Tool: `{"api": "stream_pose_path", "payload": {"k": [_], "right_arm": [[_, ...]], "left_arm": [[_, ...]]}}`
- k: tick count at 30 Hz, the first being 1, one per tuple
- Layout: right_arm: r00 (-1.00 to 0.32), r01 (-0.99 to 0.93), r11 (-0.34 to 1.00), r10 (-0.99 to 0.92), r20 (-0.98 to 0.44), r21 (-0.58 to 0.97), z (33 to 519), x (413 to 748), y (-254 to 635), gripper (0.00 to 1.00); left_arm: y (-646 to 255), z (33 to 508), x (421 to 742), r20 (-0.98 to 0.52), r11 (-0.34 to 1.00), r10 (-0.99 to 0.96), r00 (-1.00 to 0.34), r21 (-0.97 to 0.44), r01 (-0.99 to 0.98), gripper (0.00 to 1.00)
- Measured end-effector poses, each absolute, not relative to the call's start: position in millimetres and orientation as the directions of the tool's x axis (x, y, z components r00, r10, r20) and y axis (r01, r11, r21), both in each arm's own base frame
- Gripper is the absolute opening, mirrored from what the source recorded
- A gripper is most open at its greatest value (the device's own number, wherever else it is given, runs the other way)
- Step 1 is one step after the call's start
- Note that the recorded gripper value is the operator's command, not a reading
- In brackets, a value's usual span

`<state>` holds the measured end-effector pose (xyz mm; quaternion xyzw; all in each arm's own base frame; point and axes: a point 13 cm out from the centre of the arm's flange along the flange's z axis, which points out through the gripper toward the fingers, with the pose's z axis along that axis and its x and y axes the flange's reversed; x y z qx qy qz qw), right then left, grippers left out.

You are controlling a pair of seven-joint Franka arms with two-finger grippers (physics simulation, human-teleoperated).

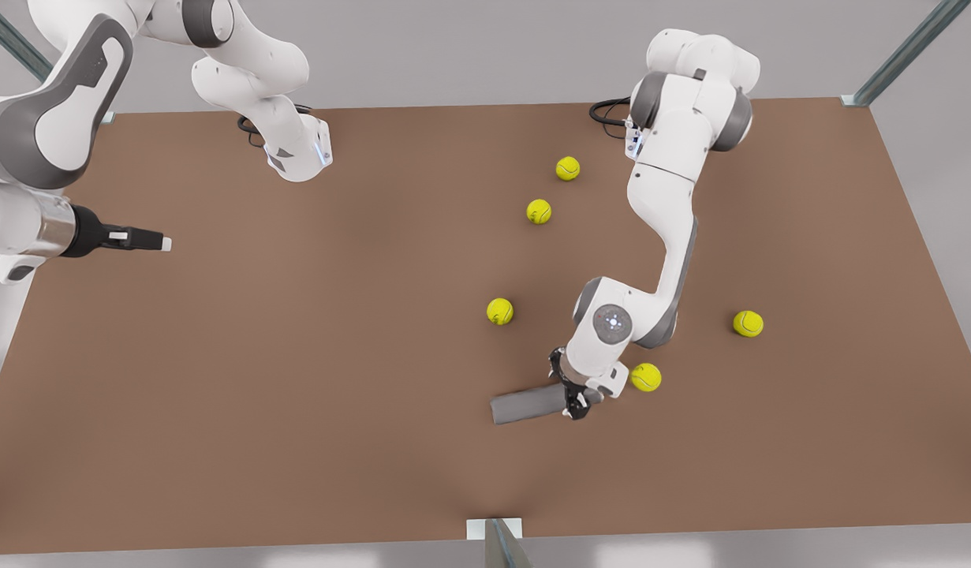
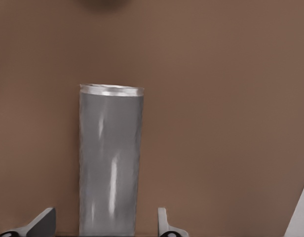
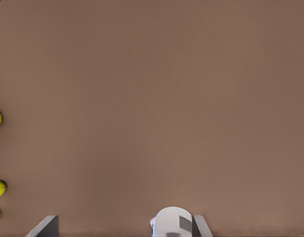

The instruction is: Put the tennis tube upright

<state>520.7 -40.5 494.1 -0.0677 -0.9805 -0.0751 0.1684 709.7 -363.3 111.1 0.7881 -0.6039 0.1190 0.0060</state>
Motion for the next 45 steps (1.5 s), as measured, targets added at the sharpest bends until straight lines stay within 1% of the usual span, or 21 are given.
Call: {"api": "stream_pose_path", "payload": {"k": [4, 8, 12, 15, 21, 25, 28, 33, 38, 39, 43, 45], "right_arm": [[-0.927, 0.179, 0.978, 0.129, 0.353, 0.112, 490.0, 521.5, -39.2, 1.00], [-0.920, 0.195, 0.976, 0.146, 0.363, 0.102, 486.1, 522.6, -37.5, 1.00], [-0.915, 0.206, 0.974, 0.158, 0.372, 0.093, 480.7, 524.7, -35.0, 1.00], [-0.912, 0.215, 0.973, 0.167, 0.376, 0.089, 477.0, 526.9, -34.2, 1.00], [-0.907, 0.228, 0.970, 0.181, 0.381, 0.081, 471.6, 529.8, -33.3, 1.00], [-0.926, 0.214, 0.975, 0.182, 0.330, 0.064, 489.6, 528.5, -37.0, 1.00], [-0.934, 0.205, 0.978, 0.184, 0.306, 0.037, 493.8, 530.4, -38.9, 1.00], [-0.934, 0.207, 0.978, 0.194, 0.299, 0.013, 488.9, 535.2, -42.3, 1.00], [-0.933, 0.210, 0.978, 0.199, 0.298, 0.007, 486.5, 536.8, -43.3, 1.00], [-0.933, 0.211, 0.978, 0.199, 0.298, 0.006, 486.3, 537.0, -43.3, 1.00], [-0.934, 0.212, 0.977, 0.200, 0.297, 0.007, 486.2, 537.5, -43.0, 1.00], [-0.934, 0.211, 0.978, 0.199, 0.296, 0.008, 486.2, 537.7, -42.9, 1.00]], "left_arm": [[-366.9, 103.6, 711.4, 0.208, -0.366, -0.919, 0.336, -0.127, -0.922, 1.00], [-375.4, 106.7, 731.0, 0.252, -0.451, -0.877, 0.409, -0.139, -0.882, 1.00], [-370.5, 94.2, 738.7, 0.266, -0.512, -0.844, 0.467, -0.136, -0.848, 1.00], [-366.8, 85.9, 738.7, 0.266, -0.534, -0.830, 0.490, -0.130, -0.835, 1.00], [-376.5, 83.9, 731.8, 0.263, -0.502, -0.849, 0.458, -0.130, -0.855, 1.00], [-376.7, 77.0, 729.5, 0.254, -0.483, -0.861, 0.441, -0.131, -0.866, 1.00], [-375.4, 69.1, 727.5, 0.245, -0.469, -0.869, 0.430, -0.130, -0.874, 1.00], [-376.2, 52.9, 721.0, 0.229, -0.440, -0.885, 0.406, -0.123, -0.889, 1.00], [-384.3, 50.5, 715.5, 0.224, -0.406, -0.901, 0.373, -0.125, -0.905, 1.00], [-387.6, 50.1, 713.2, 0.222, -0.396, -0.905, 0.363, -0.126, -0.910, 0.94], [-393.2, 44.5, 704.5, 0.209, -0.364, -0.919, 0.335, -0.121, -0.924, 0.90], [-397.3, 44.3, 701.7, 0.206, -0.349, -0.925, 0.320, -0.122, -0.929, 0.90]]}}
